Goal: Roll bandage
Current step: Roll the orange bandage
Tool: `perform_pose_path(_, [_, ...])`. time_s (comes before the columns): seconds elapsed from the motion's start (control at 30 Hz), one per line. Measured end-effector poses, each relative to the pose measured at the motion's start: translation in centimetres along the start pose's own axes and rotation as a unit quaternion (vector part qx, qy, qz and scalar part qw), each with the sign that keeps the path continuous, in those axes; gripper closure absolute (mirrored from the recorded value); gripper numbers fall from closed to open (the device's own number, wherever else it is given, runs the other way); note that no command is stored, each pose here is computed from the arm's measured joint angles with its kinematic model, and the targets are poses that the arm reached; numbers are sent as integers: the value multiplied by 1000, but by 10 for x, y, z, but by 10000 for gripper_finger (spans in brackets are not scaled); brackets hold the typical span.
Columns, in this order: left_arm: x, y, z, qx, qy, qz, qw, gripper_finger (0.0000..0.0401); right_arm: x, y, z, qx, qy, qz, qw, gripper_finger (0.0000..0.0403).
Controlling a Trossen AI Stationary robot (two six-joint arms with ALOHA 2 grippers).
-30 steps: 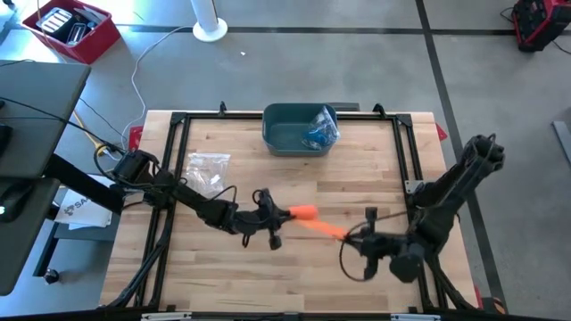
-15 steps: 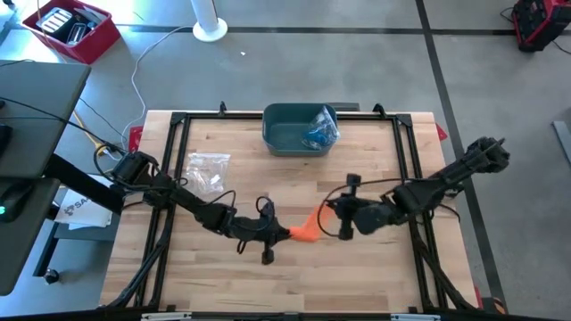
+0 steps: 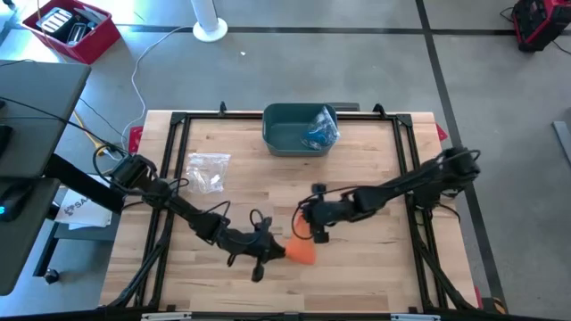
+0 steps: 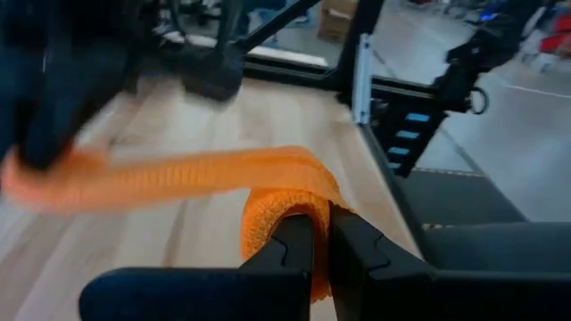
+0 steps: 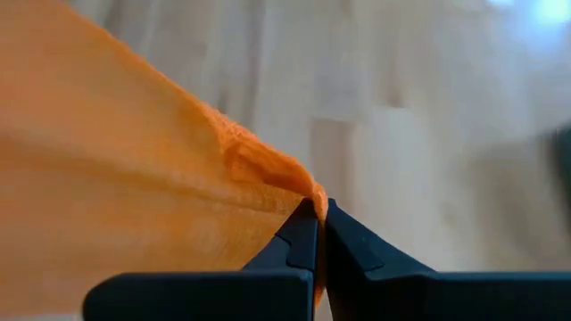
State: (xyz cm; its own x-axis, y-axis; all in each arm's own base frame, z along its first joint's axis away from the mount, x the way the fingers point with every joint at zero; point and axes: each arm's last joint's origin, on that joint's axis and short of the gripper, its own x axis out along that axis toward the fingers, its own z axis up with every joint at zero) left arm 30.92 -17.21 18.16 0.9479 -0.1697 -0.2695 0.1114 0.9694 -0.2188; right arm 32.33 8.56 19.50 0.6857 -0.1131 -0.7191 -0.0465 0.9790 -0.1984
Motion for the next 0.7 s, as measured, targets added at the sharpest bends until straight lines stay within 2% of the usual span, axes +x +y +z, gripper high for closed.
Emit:
perform_pose_path(0.1, [-3,-9,1,8,-14,-24,1000,396,28,10,-5,2,-6,35,999,403])
perform_pose_path(0.2, [-5,-17,1,3,-24,-41,999,396,48,24,-5,1,-39,72,997,403])
perform_pose_path(0.3, [-8,-28,3,-6,-30,-60,998,396,57,39,-1,2,-91,91,992,403])
perform_pose_path(0.4, [-10,-37,5,-12,-33,-73,997,396,57,49,0,-2,-109,109,988,394])
perform_pose_path(0.53, [-12,-45,8,-11,-44,-69,997,396,51,49,3,6,-113,125,986,346])
perform_pose_path(0.7, [-12,-49,16,3,-64,-65,996,396,32,49,8,0,-106,204,973,263])
